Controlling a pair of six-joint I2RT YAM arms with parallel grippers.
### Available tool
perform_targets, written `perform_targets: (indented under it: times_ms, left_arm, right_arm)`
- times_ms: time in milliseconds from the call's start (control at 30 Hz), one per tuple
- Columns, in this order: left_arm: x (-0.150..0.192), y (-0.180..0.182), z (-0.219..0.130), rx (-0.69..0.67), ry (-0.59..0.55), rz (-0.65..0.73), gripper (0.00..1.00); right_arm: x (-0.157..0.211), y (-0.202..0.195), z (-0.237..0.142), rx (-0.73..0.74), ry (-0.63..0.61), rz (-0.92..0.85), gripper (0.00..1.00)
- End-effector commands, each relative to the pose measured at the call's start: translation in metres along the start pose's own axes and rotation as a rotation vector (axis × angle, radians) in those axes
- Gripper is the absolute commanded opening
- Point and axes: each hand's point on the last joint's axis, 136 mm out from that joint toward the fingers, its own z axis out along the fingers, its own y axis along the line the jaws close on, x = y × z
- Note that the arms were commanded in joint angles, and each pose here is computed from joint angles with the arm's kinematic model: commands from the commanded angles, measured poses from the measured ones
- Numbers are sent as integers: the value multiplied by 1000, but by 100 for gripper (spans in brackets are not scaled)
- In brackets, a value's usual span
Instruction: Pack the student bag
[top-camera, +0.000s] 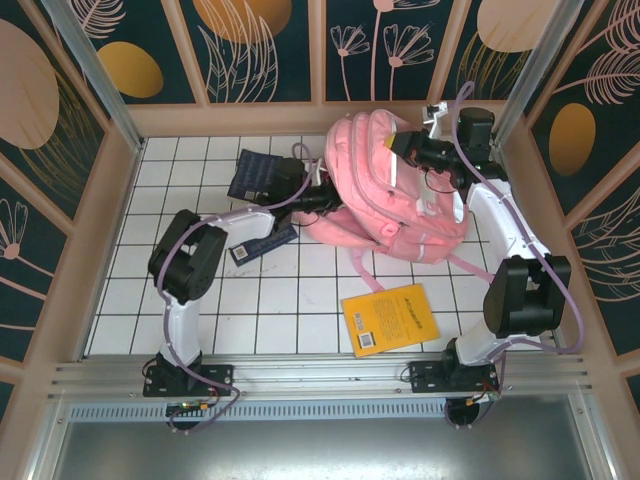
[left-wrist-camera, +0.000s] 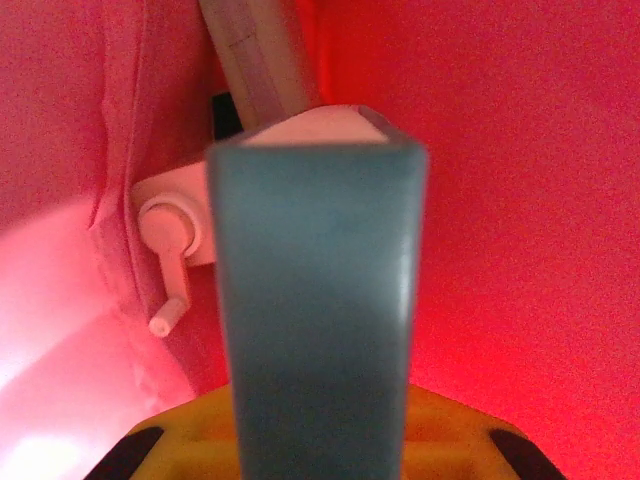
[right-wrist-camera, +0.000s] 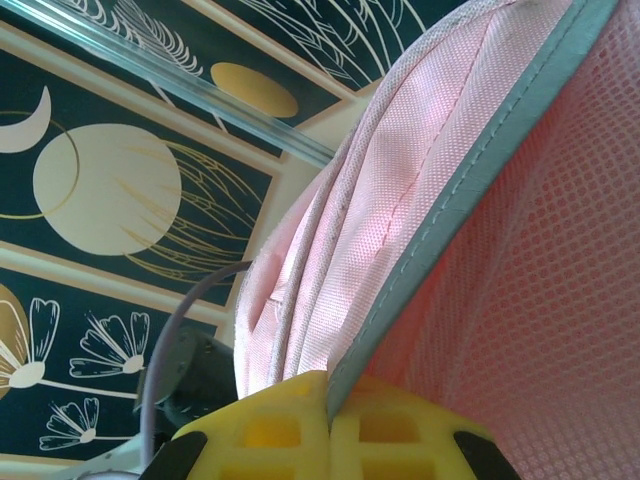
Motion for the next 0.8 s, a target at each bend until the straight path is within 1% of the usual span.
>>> perform_targets:
  times_ms: [0,100,167,200,267,333,400,467,567,633,767]
  left_arm:
    - [2,-18,29,54,32,42,0]
    - [13,-14,58,45,76,40,0]
    - [22,-17,77,65,116,41,0]
    - [26,-18,85,78,139,38,5]
    - [31,-16,99,85,165,23,31]
    - [32,-14,101,82,167,13,49]
    - [31,-13,98,57,160,24,62]
    - [28,-14,93,18,147,63,72]
    - [25,-13,84,-12,138,80,86]
    - [22,-15,76,-15,125,85,90]
    - [14,-17,59,-35,106,107,95]
  right_arm:
    - [-16,73,-20,-164,-62,-205,0]
    - [-15,71,-17,-164,-58,-203,0]
    - [-14,69,-15,-161,-56,-199,0]
    - [-14,68,-15,-159,-55,-196,0]
    - [-12,65,-13,-158,-51,-191,0]
    - [-12,66,-13,-159,-52,-192,0]
    - [-13,67,-14,-154,-56,-197,0]
    - [-15,64,-14,-138,-62,-193,0]
    - [-16,61,-13,-124,-67,-189,0]
    - [-16,59,-13,-117,-72,-188,0]
    - [-18,58,-16,-96,-88,-197,0]
